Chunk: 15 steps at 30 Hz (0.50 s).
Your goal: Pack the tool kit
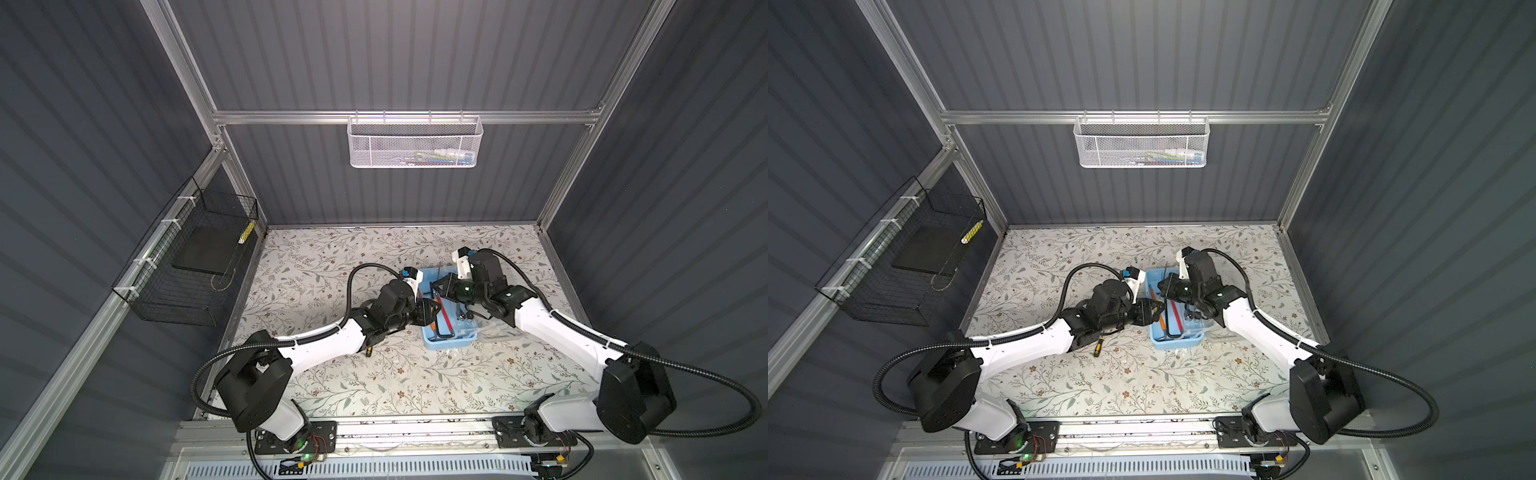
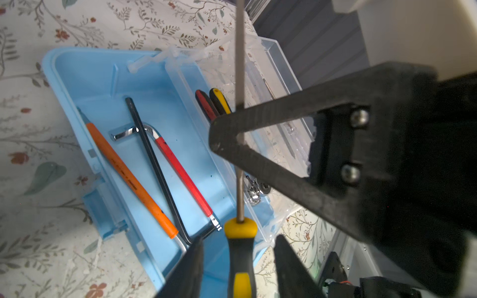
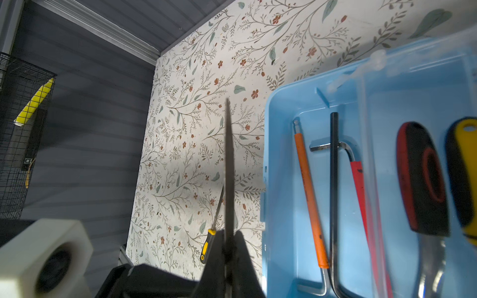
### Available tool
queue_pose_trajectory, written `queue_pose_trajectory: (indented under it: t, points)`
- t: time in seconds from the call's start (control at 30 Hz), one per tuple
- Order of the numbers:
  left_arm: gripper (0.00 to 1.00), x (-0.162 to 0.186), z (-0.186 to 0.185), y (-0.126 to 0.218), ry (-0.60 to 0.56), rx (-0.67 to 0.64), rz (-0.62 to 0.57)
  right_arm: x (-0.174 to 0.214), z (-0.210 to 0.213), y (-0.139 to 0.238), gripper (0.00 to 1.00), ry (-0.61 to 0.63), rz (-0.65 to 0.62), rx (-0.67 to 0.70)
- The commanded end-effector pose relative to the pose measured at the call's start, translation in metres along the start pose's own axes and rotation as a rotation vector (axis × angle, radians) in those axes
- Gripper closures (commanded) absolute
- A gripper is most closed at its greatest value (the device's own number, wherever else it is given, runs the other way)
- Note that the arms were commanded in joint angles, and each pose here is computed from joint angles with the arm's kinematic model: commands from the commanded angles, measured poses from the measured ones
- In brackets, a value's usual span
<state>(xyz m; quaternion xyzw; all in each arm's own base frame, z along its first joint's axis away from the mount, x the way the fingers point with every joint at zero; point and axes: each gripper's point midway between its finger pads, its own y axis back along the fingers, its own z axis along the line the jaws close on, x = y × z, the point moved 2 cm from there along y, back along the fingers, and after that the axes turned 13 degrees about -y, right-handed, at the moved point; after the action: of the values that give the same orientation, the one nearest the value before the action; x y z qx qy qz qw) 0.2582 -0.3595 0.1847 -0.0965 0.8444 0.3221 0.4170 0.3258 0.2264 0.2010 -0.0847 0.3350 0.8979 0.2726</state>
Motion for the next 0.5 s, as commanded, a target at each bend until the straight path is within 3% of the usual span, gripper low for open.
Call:
queue_pose_trajectory:
  t: [0.0, 0.17, 0.37, 0.47]
  points:
    - [0.25, -0.003, 0.006, 0.02, -0.037, -0.079, -0.004, -0.016, 0.018, 0.026, 1.0, 0.031, -0.04, -0.035]
    - [0.04, 0.012, 0.053, 0.061, -0.077, -0.379, 0.028, -0.045, -0.01, 0.076, 1.0, 0.125, -0.117, 0.125]
    - [0.02, 0.059, 0.123, 0.101, -0.019, -0.681, 0.252, -0.085, -0.083, 0.126, 1.0, 0.252, -0.164, 0.539]
    - [0.02, 0.082, 0.143, 0.111, 0.002, -0.754, 0.337, -0.097, -0.11, 0.131, 1.0, 0.283, -0.137, 0.678]
